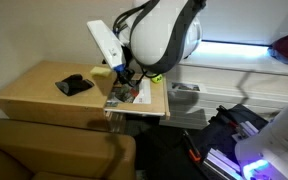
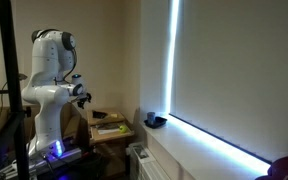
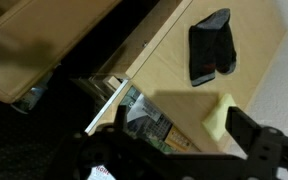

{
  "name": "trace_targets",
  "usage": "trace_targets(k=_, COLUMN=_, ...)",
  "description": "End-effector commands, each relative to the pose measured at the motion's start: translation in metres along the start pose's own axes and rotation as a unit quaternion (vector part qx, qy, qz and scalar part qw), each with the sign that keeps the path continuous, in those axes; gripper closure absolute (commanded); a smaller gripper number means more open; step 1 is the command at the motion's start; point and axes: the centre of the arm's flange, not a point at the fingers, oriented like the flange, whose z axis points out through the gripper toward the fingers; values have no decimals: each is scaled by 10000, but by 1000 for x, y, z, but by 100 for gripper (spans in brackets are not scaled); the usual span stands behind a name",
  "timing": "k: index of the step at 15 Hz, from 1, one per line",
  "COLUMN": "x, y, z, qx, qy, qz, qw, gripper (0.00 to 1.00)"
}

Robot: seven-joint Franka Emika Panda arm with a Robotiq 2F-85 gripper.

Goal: Move the black sock to the open drawer

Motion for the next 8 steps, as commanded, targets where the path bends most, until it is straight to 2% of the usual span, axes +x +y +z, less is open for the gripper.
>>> trace_targets(k=1, x=-4, y=-1, z=-1, qx=63, qy=-44, qz=45, qw=10000, gripper=0)
trace_targets(k=8, x=-7, y=-3, z=-3, qx=150, qy=-83, qz=122, qw=9998, gripper=0)
